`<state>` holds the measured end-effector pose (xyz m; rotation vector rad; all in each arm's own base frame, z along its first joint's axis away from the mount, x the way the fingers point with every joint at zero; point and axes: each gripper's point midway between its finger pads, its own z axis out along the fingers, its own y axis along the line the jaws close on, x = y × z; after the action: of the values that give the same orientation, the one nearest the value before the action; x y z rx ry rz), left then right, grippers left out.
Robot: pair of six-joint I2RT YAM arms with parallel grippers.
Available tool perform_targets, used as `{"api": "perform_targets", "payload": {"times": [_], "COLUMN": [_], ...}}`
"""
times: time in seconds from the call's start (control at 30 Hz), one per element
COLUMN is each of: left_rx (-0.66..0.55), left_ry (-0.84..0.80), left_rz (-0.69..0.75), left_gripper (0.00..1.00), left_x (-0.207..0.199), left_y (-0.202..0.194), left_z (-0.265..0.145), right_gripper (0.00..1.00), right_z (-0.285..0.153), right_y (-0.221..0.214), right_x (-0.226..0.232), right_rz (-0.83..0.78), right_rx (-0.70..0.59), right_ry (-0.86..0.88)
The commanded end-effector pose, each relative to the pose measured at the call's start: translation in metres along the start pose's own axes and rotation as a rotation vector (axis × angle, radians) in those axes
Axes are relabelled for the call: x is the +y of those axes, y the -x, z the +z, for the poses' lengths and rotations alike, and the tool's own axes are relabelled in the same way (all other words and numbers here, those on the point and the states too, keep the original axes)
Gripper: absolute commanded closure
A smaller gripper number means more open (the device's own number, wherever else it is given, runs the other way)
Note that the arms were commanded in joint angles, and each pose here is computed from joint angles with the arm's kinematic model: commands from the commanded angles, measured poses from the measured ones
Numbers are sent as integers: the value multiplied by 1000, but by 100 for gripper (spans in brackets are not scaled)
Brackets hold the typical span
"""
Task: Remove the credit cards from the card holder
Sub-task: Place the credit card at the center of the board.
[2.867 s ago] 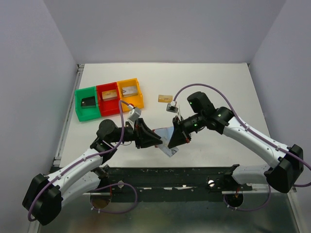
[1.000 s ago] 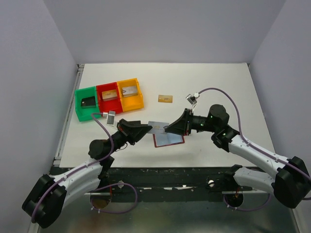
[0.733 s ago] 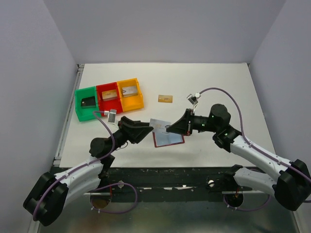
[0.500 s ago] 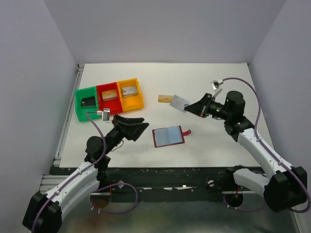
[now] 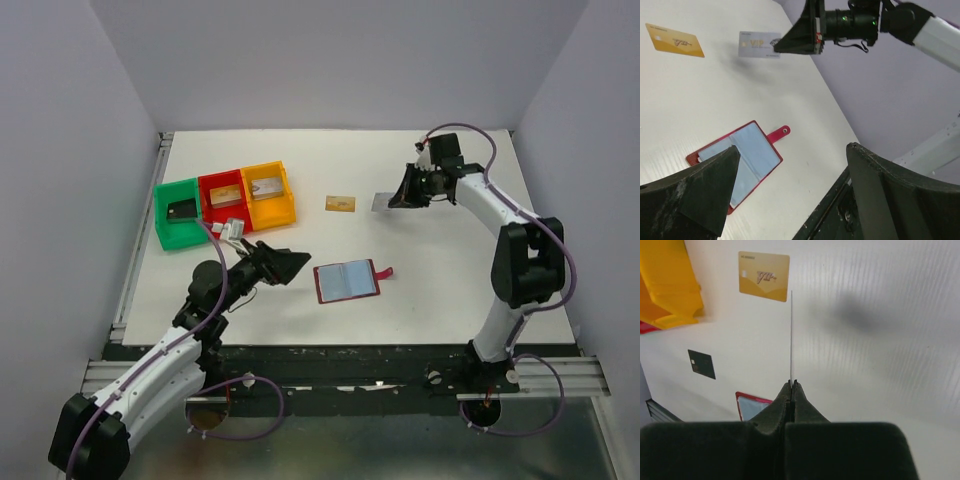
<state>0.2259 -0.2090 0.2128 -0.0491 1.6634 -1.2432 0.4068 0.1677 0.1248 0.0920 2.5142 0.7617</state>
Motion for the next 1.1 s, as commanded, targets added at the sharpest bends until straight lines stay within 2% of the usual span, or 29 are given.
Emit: {"api": "perform_targets", "payload": {"times": [0.0, 0.1, 0.27, 0.63, 0.9, 1.07], "left_rx": [35, 41, 92, 106, 106, 109], "left_ry": [-108, -155, -190, -167, -147, -129], "left_rz": [67, 83, 75, 75, 66, 63], "left_gripper": [2, 2, 2, 2, 1, 1], "left_x": [-20, -27, -31, -27, -23, -20], "left_y": [-1, -2, -11, -13, -13, -14], "left_z": [-1, 0, 2, 1, 2, 2], "right_gripper": [100, 100, 100, 99, 76, 65], "right_z": [8, 18, 27, 30, 30, 29], "right_y": [3, 3, -4, -3, -4, -1], "right_x": [-15, -22, -35, -53, -62, -66], "right_rz": [-12, -12, 9, 84, 109, 114], "right_rx": [134, 163, 305, 329, 331, 318], "right_ry": [-19, -14, 9, 46, 30, -1]}}
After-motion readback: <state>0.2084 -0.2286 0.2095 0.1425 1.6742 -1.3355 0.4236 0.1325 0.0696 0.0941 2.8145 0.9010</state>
